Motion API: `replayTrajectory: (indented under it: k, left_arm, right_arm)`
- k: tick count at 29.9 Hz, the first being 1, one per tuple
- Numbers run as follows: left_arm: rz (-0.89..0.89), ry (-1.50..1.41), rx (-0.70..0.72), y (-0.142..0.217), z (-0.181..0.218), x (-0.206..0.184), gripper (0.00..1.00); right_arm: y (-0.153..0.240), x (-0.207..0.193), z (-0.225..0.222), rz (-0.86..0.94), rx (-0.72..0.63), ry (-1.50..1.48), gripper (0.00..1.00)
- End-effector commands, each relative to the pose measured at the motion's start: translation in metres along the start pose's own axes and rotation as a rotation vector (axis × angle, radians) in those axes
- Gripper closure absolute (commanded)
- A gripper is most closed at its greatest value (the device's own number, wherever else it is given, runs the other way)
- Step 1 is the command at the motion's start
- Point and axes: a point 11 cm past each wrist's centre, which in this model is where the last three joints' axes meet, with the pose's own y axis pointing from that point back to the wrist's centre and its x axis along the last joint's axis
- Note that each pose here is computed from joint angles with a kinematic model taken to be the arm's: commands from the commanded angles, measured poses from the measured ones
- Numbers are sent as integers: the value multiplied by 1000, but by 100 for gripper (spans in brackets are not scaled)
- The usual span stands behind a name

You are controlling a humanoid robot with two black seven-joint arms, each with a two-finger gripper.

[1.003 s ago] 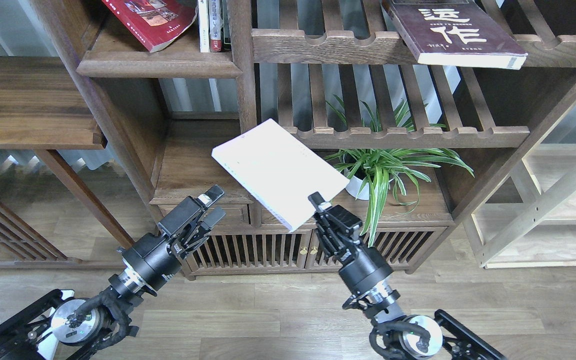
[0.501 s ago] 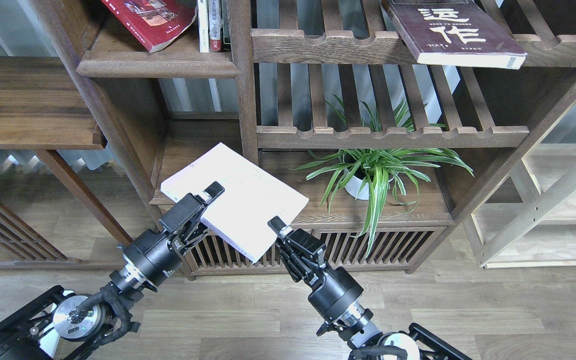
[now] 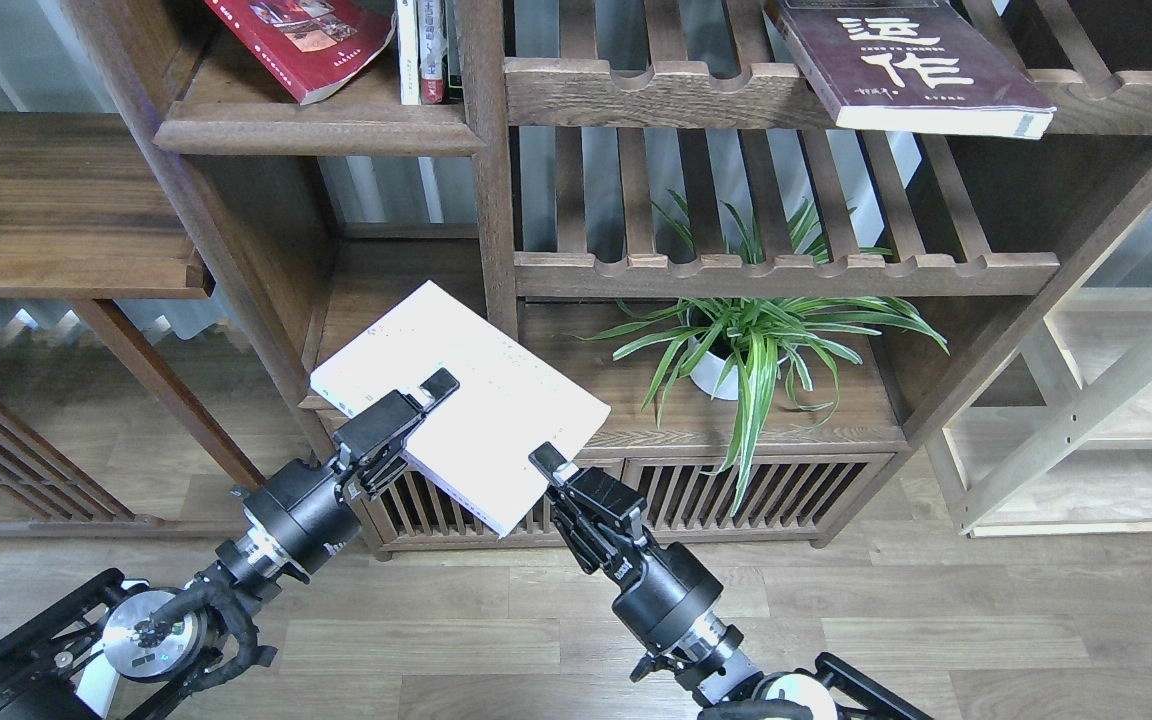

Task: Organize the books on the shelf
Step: 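Grasp the white book's edge with the left gripper, then lift the white book with the left gripper up to the upper shelf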

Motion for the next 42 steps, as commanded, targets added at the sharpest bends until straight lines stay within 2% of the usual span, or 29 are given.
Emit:
replayTrajectory:
  k: [1,5,8,11,15,16,19,23,28,34,42]
  left_arm:
    - [1,-5,2,0,0,0,68]
    - [3,-9,7,0,-1,1,87]
    - [1,-10,11,0,-1,0,95]
    - [3,-11,9,0,0,1,98]
    - [5,-11,9,1,-1,1,98]
    - [5,-12,9,1,0,1,98]
    - [3,-12,7,0,0,1,98]
    - [4,-14,3,1,1,1,98]
    - [1,-24,-7,2,8,-1,98]
    - [23,-96,8,17,24,-5,98]
    - [-16,-321,73,32,49,-44,100]
  right_arm:
    - [-1,-1,-1,-2,0,2,97]
    - [-1,-1,-1,-3,2,1,96]
    - [-3,-2,1,-7,1,-2,96]
    - [-3,-2,0,-8,5,-4,94]
    - [-7,-4,1,-19,19,-14,86]
    - [-7,-3,1,-17,20,-14,83]
    - [-9,-5,1,-22,14,-10,62]
    - [-10,-6,-2,-25,17,-6,51]
    - [-9,-3,-10,-13,22,16,45]
    - [-8,0,-37,-1,84,47,42]
    - [16,8,-80,74,109,150,41]
